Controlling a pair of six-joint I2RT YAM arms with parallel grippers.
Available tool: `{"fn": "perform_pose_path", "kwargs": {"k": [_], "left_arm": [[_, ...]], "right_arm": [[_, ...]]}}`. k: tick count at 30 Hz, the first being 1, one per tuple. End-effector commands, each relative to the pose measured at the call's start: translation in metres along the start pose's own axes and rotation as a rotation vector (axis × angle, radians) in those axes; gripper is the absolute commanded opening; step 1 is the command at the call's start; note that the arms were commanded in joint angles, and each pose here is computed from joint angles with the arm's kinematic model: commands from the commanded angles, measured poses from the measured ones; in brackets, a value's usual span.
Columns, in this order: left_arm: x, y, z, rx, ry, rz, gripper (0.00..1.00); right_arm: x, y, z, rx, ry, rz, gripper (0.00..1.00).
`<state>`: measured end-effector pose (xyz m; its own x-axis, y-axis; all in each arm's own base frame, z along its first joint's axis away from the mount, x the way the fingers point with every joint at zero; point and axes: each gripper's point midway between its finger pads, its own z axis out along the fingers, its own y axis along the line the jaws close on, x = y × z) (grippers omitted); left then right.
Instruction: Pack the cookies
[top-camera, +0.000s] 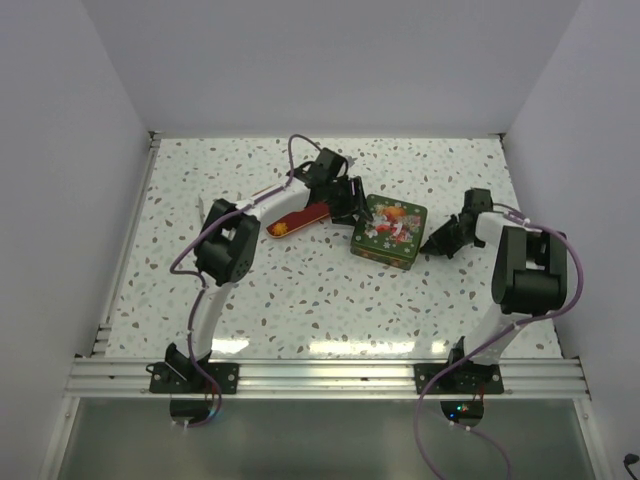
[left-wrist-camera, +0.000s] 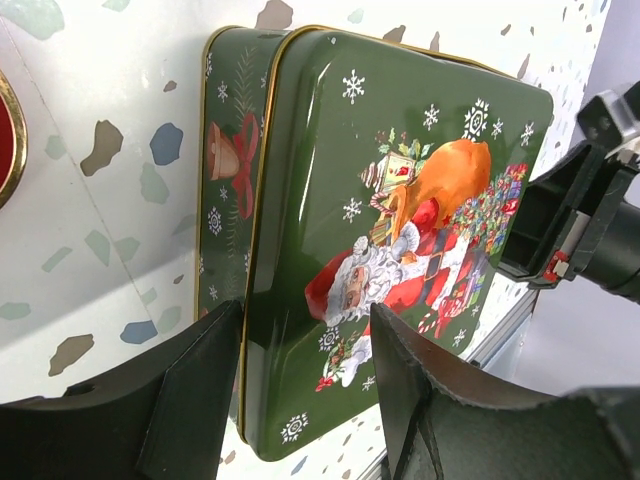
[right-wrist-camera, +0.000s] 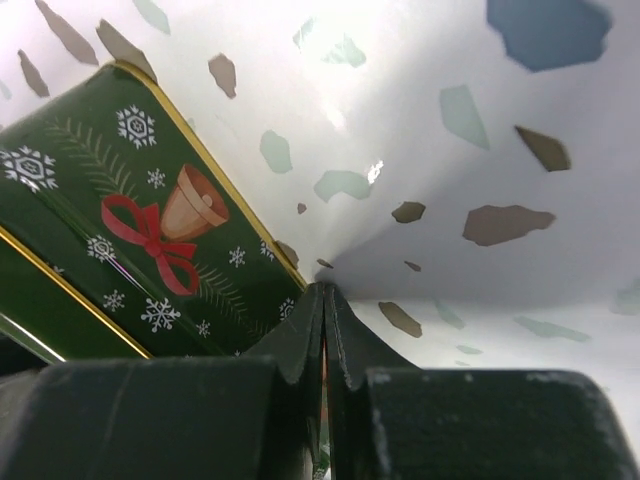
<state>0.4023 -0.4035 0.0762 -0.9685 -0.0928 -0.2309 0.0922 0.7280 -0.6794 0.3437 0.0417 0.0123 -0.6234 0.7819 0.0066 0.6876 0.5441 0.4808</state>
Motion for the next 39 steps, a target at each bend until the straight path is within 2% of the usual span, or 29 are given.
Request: {"fn": "perform_pose_path", "kwargs": {"k": [1,3,7,9,12,14,18,20,24,28,33,39], "left_arm": [[-0.001,-0.017,0.000,0.040,0.006,0.040,0.59],[-0.001,-0.017,0.000,0.040,0.006,0.042,0.59],[-0.001,-0.018,-0.001,0.040,0.004,0.046,0.59],[-0.001,-0.017,-0.001,0.037,0.005,0.046,0.59],[-0.002,-0.018,-0.001,0.037,0.003,0.048,0.59],[-0.002,-0.018,0.000,0.038,0.004,0.048,0.59],[-0.003,-0.017,0.000,0.036,0.003,0.046,0.59],[-0.004,-0.019,0.001,0.040,0.002,0.045,0.59],[-0.005,-0.021,0.000,0.043,-0.001,0.044,0.59],[-0.005,-0.019,0.000,0.038,0.001,0.045,0.59],[-0.004,-0.018,-0.001,0.031,0.002,0.047,0.59],[-0.005,-0.020,-0.002,0.036,-0.001,0.050,0.59]], "right_arm": [[-0.023,-0.018,-0.021,0.177,-0.115,-0.078,0.00],[-0.039,-0.018,-0.038,0.220,-0.177,-0.103,0.00],[-0.054,0.006,-0.066,0.162,-0.248,-0.123,0.00],[-0.058,0.030,-0.082,0.073,-0.294,-0.130,0.00],[-0.053,0.080,-0.108,-0.160,-0.327,-0.161,0.00],[-0.036,0.107,-0.119,-0.318,-0.274,-0.173,0.00],[-0.021,0.136,-0.119,-0.509,-0.178,-0.179,0.00],[-0.009,0.126,-0.102,-0.514,-0.101,-0.154,0.00],[0.005,0.092,-0.060,-0.475,-0.029,-0.098,0.00],[0.023,0.038,-0.009,-0.373,0.081,0.028,0.00],[0.019,0.016,-0.001,-0.318,0.068,0.066,0.00],[0.010,0.023,-0.017,-0.288,0.027,0.034,0.00]]}}
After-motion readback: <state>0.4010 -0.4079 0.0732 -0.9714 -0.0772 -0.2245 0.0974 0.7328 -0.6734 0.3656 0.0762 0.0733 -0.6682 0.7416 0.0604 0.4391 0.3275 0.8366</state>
